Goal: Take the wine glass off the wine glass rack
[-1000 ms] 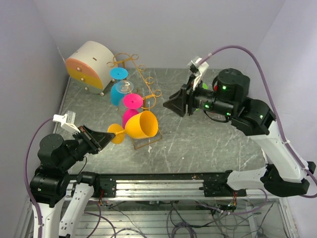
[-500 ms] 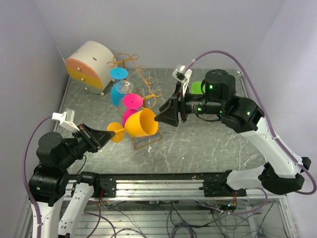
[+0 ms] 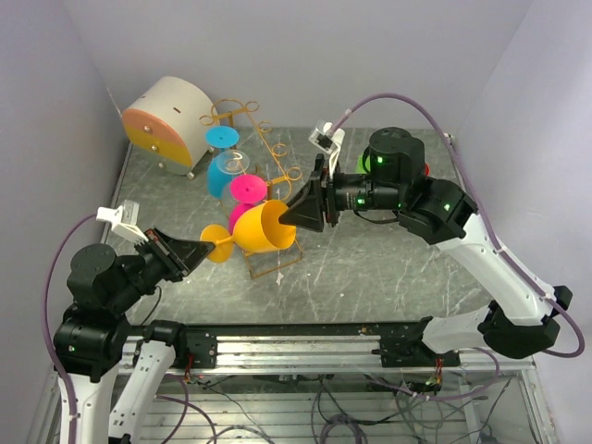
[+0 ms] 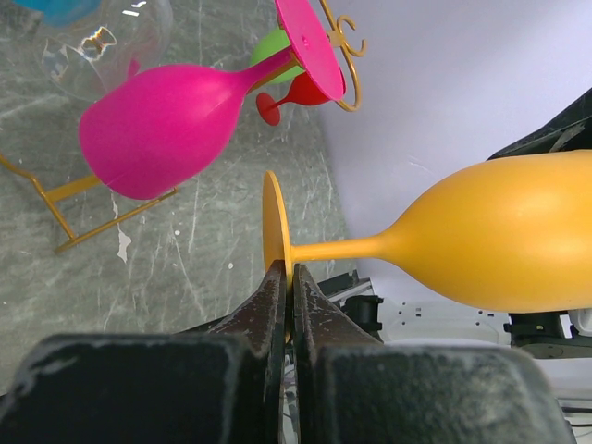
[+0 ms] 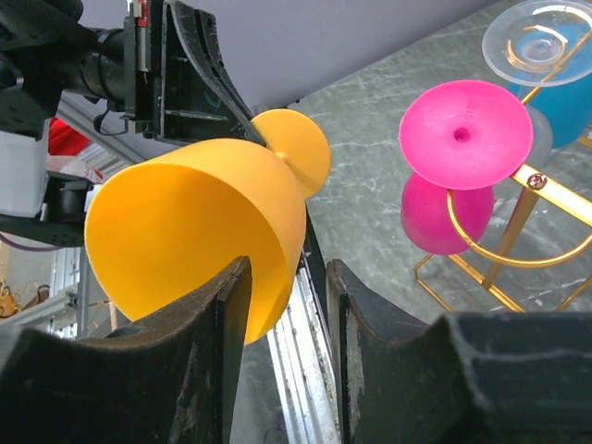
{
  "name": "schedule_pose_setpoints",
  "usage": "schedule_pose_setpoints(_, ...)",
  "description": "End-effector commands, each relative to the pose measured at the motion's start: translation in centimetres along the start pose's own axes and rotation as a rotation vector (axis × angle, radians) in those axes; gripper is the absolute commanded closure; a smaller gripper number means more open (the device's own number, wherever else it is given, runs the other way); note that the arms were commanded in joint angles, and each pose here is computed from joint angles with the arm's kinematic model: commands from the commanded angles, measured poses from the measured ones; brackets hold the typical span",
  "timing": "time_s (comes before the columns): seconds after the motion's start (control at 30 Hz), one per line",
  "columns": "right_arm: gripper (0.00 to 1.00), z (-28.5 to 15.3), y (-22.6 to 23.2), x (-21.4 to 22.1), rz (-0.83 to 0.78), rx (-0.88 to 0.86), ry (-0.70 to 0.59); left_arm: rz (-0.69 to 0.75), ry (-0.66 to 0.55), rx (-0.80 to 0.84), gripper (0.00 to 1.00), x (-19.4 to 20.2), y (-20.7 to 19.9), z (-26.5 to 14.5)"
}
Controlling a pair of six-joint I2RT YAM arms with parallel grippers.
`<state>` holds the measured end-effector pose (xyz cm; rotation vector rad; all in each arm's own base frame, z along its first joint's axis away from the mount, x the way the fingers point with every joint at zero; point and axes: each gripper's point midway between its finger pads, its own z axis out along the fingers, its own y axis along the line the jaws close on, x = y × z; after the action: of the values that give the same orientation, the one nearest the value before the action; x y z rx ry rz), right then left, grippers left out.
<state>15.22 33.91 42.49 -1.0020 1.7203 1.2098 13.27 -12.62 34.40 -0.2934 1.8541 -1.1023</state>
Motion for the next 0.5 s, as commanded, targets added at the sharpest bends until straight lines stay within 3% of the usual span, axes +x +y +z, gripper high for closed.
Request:
schedule_pose_setpoints(0.0, 0.64, 1.1, 0.0, 0.0, 0.009, -0.022, -0.002, 0.03, -0.031, 0.067, 0.91, -1.4, -2.1, -0.1)
schedule_pose_setpoints(0.17, 0.98, 1.2, -1.4, -0.3, 0.018, 0.059, -0.017, 0.036, -0.038, 0.071, 0.91, -1.8, -2.5, -0.1)
schedule_pose_setpoints(0.27, 1.0, 0.0, -2.5, -1.8, -0.003, 0.155, -0.076, 0.039, -0.042, 0.06, 0.83, -2.0, -2.5, -0.1)
schedule_pose_setpoints(0.37, 1.0, -2.1, -3.7, -3.8, -0.025, 0.28, -0.157, 0.043, -0.053, 0.05, 0.64, -2.3, -2.5, -0.1)
schedule_pose_setpoints(0.47, 1.0, -5.2, -4.6, -6.2, -0.051, 0.407, -0.256, 0.053, -0.063, 0.03, 0.54, -2.7, -2.2, 0.0)
